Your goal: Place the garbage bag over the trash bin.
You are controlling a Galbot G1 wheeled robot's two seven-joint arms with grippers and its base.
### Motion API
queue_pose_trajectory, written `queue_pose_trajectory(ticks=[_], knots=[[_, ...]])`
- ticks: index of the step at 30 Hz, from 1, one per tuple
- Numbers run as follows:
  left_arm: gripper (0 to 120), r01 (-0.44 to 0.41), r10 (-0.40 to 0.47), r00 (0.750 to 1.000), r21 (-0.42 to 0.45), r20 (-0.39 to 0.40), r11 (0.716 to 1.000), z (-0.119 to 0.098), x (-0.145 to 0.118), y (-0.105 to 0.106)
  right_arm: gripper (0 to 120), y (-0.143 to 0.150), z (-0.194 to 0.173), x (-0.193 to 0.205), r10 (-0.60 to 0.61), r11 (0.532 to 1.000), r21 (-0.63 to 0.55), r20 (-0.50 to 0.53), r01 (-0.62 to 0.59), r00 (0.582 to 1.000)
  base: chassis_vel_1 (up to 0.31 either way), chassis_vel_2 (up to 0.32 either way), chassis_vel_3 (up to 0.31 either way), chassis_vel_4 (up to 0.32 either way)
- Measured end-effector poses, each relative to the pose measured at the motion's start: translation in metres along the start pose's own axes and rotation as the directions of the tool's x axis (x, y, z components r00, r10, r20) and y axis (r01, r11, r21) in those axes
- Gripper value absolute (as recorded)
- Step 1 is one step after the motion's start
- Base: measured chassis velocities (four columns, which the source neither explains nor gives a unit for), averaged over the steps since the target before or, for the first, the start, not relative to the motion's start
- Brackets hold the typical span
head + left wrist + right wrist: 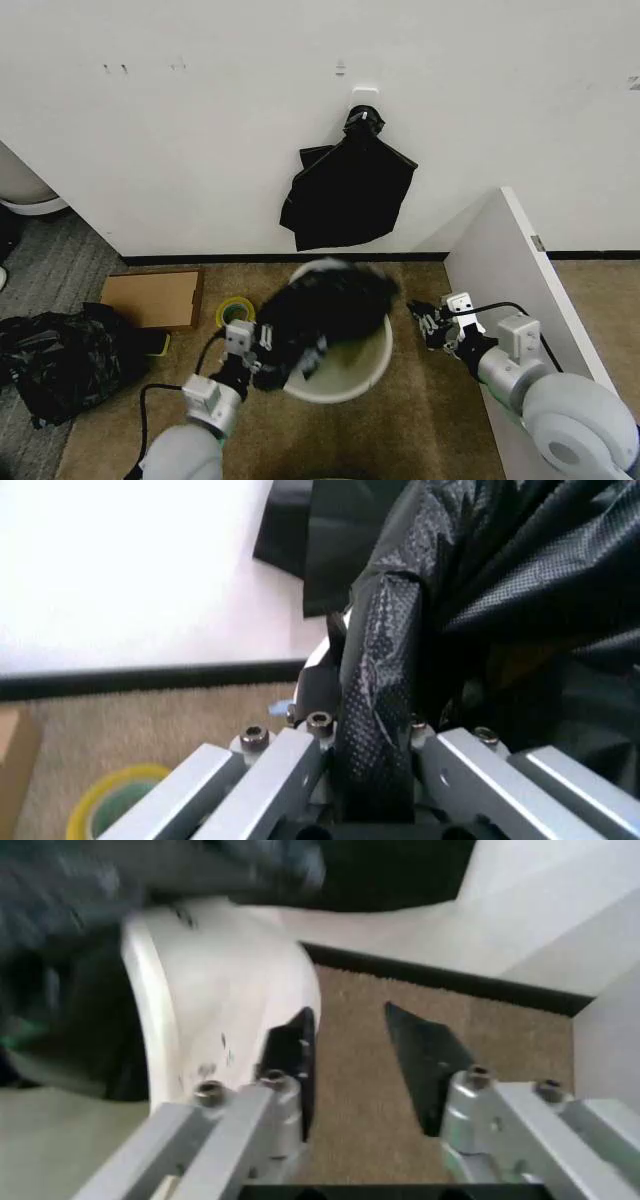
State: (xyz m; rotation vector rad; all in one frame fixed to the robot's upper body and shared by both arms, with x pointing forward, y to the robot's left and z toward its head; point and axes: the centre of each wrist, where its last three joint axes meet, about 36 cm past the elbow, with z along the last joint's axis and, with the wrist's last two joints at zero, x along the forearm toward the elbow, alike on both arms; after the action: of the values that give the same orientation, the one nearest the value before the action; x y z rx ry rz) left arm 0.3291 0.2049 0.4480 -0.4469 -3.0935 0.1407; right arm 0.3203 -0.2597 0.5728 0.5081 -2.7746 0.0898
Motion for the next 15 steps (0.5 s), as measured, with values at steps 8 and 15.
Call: queue_pose_trajectory(ticks=[8,15], knots=[[0,0.070,-0.069,0.997,0.037,-0.025,0.997,0.002,-0.005,0.000,59,0.009,-0.021,0.023,-0.001,0.990,-0.144,0.044,0.007,0.999,0.000,0.000,0.000,0.000],[0,0.077,-0.077,0.997,-0.019,0.010,0.997,0.007,-0.005,-0.005,84,0.019,-0.012,0.019,-0.191,0.885,-0.438,-0.033,0.157,0.981,0.000,0.000,0.000,0.000]])
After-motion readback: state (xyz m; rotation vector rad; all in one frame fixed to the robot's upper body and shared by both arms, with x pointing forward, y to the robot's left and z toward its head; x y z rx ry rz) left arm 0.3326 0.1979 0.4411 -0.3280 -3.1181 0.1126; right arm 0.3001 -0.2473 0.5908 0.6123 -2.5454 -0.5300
